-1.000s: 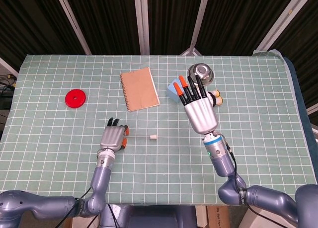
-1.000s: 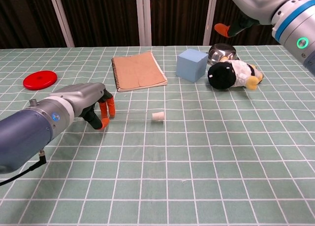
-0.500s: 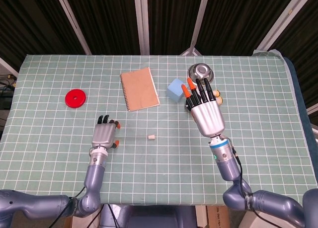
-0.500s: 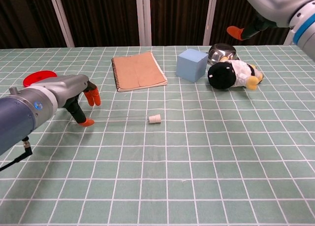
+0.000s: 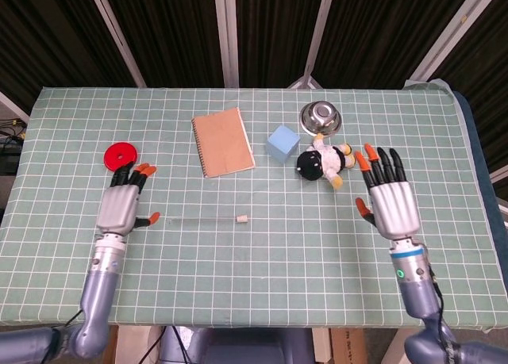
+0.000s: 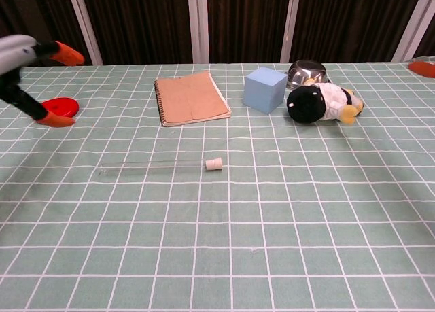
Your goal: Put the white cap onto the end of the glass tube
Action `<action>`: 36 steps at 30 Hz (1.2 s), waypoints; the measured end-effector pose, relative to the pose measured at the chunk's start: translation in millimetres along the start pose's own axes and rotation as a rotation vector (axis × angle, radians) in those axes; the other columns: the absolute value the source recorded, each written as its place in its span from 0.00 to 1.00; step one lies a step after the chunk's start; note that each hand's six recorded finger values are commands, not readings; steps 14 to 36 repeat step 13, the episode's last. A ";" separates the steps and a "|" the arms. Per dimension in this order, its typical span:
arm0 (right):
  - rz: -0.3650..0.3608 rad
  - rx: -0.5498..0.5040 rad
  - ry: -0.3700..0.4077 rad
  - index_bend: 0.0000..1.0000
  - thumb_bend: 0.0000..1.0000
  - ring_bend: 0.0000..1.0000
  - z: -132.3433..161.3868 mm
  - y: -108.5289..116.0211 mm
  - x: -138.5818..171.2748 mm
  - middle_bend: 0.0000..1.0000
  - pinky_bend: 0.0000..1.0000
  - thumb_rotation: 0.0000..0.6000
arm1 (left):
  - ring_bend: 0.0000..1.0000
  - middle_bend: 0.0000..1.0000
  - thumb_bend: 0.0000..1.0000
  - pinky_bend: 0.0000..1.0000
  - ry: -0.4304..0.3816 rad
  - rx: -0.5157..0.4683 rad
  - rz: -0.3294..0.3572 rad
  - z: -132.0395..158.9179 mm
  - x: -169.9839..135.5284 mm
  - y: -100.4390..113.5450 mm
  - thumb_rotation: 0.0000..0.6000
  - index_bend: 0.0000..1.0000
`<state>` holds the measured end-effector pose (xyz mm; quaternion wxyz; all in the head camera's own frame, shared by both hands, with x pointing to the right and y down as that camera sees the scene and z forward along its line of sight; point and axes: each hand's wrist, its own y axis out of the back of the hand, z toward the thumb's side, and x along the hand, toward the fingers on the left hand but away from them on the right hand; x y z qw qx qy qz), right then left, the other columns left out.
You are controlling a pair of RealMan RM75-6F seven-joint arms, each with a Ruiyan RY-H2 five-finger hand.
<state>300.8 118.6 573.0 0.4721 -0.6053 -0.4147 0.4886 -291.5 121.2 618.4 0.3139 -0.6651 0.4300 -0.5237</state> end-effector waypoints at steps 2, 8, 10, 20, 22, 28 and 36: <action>0.043 -0.032 -0.045 0.00 0.33 0.00 -21.6 -0.4 20.2 0.00 0.00 1.00 | 0.00 0.10 0.21 0.00 -0.010 0.009 0.026 -18.5 -13.8 12.8 1.00 0.15; 0.150 -0.043 -0.164 0.00 0.33 0.00 -67.6 -2.8 80.7 0.00 0.00 1.00 | 0.00 0.09 0.21 0.00 -0.011 0.050 0.044 -71.4 -68.1 34.7 1.00 0.14; 0.190 -0.034 -0.194 0.00 0.33 0.00 -76.3 -4.2 98.2 0.00 0.00 1.00 | 0.00 0.09 0.21 0.00 -0.009 0.059 0.045 -83.6 -85.9 38.4 1.00 0.14; 0.214 -0.019 -0.221 0.00 0.33 0.00 -83.9 -2.4 115.7 0.00 0.00 1.00 | 0.00 0.09 0.21 0.00 -0.004 0.050 0.051 -101.2 -115.0 43.7 1.00 0.14; 0.214 -0.019 -0.221 0.00 0.33 0.00 -83.9 -2.4 115.7 0.00 0.00 1.00 | 0.00 0.09 0.21 0.00 -0.004 0.050 0.051 -101.2 -115.0 43.7 1.00 0.14; 0.214 -0.019 -0.221 0.00 0.33 0.00 -83.9 -2.4 115.7 0.00 0.00 1.00 | 0.00 0.09 0.21 0.00 -0.004 0.050 0.051 -101.2 -115.0 43.7 1.00 0.14; 0.214 -0.019 -0.221 0.00 0.33 0.00 -83.9 -2.4 115.7 0.00 0.00 1.00 | 0.00 0.09 0.21 0.00 -0.004 0.050 0.051 -101.2 -115.0 43.7 1.00 0.14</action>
